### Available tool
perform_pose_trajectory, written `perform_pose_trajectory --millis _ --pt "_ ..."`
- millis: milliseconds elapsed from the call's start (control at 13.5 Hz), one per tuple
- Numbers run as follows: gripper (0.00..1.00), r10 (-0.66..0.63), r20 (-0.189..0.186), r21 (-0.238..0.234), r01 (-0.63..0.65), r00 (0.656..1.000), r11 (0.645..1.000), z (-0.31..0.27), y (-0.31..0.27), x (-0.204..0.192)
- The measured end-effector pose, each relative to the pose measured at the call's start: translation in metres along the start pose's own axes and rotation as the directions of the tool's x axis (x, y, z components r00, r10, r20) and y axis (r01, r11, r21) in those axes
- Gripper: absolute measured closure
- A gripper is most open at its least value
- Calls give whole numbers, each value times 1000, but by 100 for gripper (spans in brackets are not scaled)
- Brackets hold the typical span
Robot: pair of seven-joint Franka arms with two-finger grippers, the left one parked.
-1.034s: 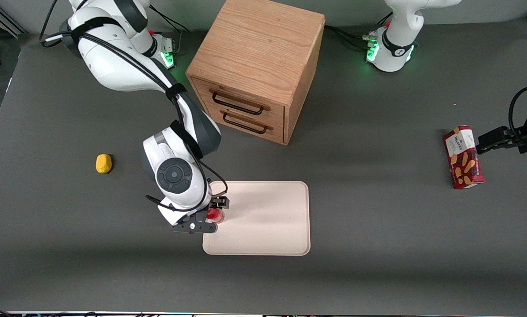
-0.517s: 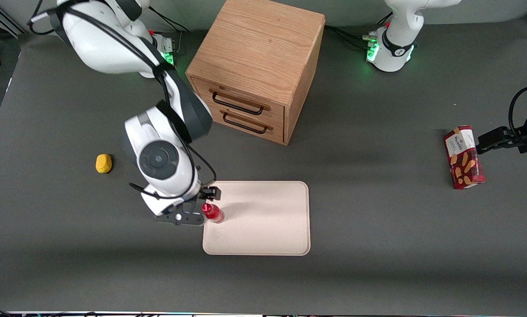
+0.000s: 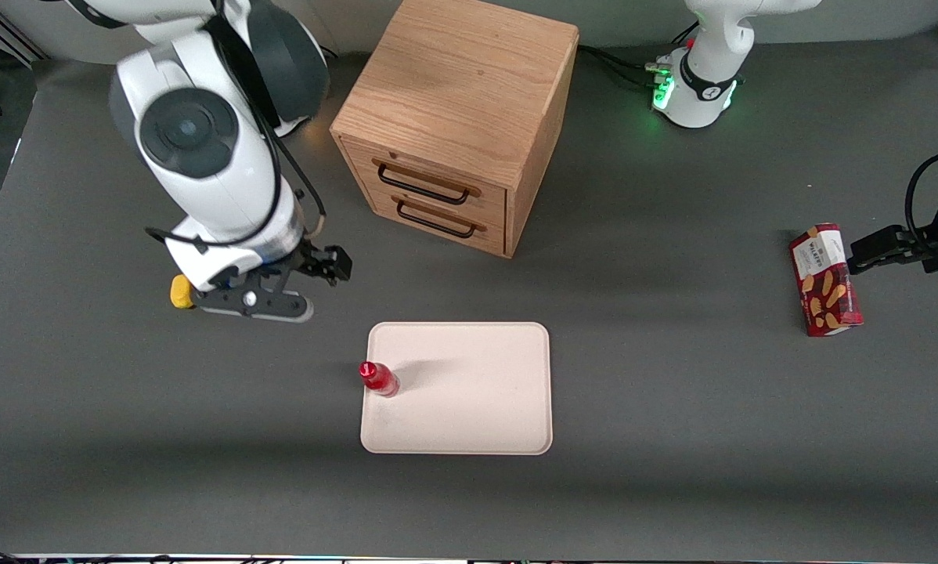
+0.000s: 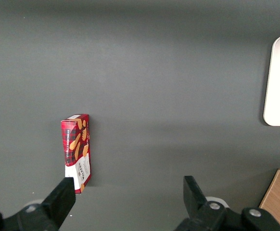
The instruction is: Place coke bottle on tray
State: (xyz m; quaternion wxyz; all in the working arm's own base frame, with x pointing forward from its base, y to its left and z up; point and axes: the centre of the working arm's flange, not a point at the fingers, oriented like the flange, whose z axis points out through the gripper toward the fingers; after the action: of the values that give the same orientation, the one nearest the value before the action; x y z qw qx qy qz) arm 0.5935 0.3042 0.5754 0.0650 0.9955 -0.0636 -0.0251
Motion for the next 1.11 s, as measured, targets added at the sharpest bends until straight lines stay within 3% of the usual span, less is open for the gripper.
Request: perform_pose_trajectory --millis 148,443,1108 --pt "0 5 -7 34 -5 1000 999 -30 12 -15" --pt "0 6 -27 47 -5 1000 999 -68 53 -29" --pt "0 -156 15 38 155 988 987 -65 253 -14"
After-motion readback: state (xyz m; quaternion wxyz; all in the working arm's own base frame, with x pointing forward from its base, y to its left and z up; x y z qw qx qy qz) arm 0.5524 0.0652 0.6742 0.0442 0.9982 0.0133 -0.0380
